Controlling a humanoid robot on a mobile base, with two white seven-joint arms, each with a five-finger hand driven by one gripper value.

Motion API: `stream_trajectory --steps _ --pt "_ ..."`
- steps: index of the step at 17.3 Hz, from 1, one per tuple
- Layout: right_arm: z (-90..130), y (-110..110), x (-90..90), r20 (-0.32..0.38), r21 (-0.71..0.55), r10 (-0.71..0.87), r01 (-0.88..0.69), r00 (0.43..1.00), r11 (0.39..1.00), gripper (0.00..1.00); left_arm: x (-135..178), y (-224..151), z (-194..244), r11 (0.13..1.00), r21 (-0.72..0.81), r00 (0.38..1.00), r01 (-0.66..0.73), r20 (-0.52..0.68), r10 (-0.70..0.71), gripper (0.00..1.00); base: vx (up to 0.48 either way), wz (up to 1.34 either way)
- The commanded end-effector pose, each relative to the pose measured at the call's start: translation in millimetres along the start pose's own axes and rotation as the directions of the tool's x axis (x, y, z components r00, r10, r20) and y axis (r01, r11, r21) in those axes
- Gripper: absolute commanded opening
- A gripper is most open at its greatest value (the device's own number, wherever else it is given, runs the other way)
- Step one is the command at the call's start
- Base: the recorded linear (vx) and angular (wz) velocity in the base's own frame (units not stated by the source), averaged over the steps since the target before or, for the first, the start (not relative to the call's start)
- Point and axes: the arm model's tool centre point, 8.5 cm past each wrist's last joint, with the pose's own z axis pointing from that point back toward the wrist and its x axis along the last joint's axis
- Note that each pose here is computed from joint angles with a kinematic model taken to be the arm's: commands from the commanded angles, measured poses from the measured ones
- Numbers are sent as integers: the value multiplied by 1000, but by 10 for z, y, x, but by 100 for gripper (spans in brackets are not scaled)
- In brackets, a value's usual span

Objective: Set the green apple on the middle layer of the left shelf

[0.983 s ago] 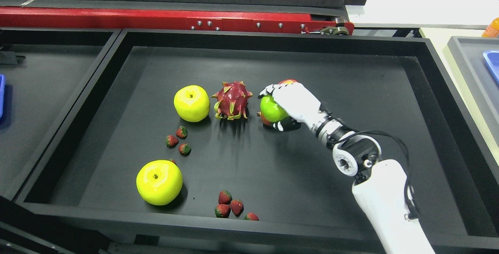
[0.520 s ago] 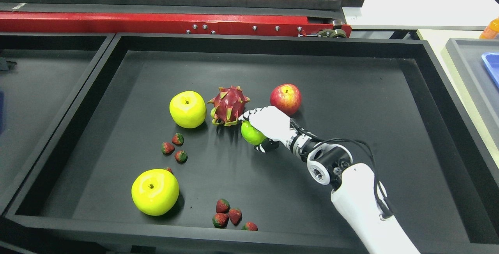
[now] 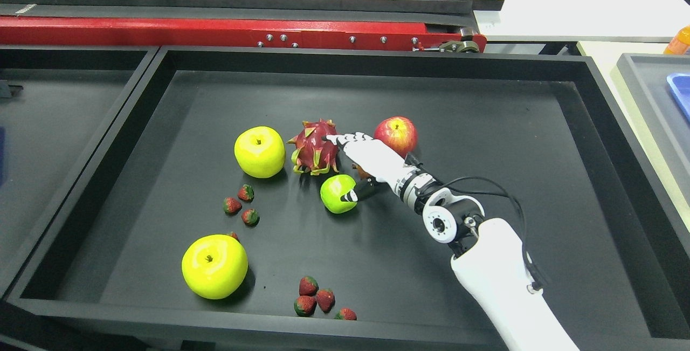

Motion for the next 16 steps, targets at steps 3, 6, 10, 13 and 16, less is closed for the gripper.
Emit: stream_trajectory --steps 3,6,10,13,16 --pt "682 -644 -657 60 -428 -453 433 890 793 100 0 112 15 1000 18 1000 2 0 -2 100 0 0" --pt "1030 -850 -941 135 -583 -530 499 838 641 100 -1 112 15 1000 18 1000 1 -1 -1 100 0 0" --pt "1348 -678 -1032 309 -604 -620 652 721 457 100 -6 112 15 1000 18 1000 1 -3 -1 100 0 0" --pt "1469 -324 -1052 321 -638 -644 661 695 395 100 0 111 15 1000 16 1000 2 0 -2 100 0 0" --pt "1431 -49 -1015 279 -623 -698 678 659 391 100 -1 111 15 1000 16 1000 1 -1 -1 100 0 0"
